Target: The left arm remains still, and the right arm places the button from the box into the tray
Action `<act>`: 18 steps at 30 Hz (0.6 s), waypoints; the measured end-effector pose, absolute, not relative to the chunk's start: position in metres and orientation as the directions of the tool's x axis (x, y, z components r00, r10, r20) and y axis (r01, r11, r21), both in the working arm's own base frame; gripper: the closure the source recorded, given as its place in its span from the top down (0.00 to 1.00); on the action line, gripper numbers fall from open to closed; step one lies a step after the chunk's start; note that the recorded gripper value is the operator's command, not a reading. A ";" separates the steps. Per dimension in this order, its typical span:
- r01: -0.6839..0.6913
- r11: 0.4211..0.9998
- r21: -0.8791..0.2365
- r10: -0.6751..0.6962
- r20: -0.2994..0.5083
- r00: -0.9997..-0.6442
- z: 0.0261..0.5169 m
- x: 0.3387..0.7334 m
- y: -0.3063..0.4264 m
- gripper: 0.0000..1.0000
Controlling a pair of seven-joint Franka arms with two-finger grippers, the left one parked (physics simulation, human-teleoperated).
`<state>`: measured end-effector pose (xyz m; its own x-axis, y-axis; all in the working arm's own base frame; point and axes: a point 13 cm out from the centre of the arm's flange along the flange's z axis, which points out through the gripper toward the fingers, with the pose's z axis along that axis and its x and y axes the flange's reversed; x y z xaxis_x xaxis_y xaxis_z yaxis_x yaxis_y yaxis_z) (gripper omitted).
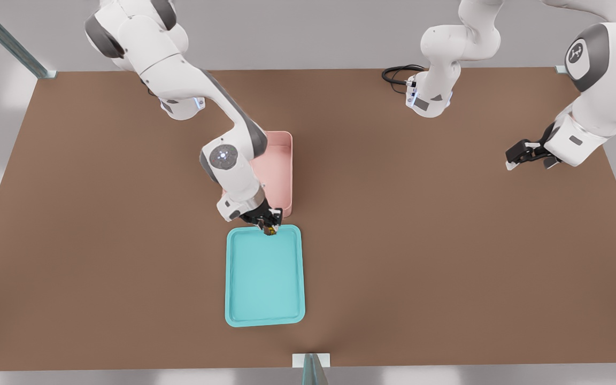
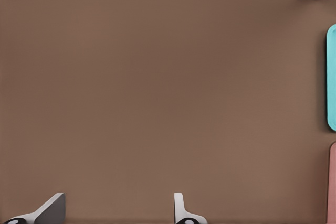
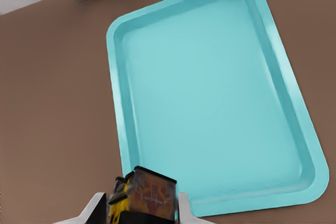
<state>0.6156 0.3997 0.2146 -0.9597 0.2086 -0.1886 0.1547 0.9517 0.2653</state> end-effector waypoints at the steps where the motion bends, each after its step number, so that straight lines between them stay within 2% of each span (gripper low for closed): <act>1: 0.177 0.947 0.267 0.228 -0.171 -0.959 0.203 0.643 0.393 0.49; 5: 0.225 0.943 0.245 0.255 -0.099 -0.962 0.138 0.704 0.348 0.49; 6: 0.218 0.944 0.246 0.248 -0.097 -0.964 0.135 0.711 0.343 0.98; 12: 0.158 0.947 0.280 0.189 -0.090 -0.978 0.180 0.730 0.349 1.00; 14: 0.100 0.953 0.287 0.144 -0.138 -0.980 0.260 0.732 0.353 1.00; 16: -0.004 0.976 0.220 0.054 -0.256 -0.965 0.407 0.707 0.335 1.00; 17: 0.016 0.987 0.159 0.059 -0.268 -0.962 0.459 0.690 0.278 1.00; 18: 0.113 0.986 0.123 0.141 -0.244 -0.960 0.483 0.687 0.184 1.00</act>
<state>0.6866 0.1839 0.4834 -0.9595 0.1407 -0.2440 0.1135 0.9860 0.1226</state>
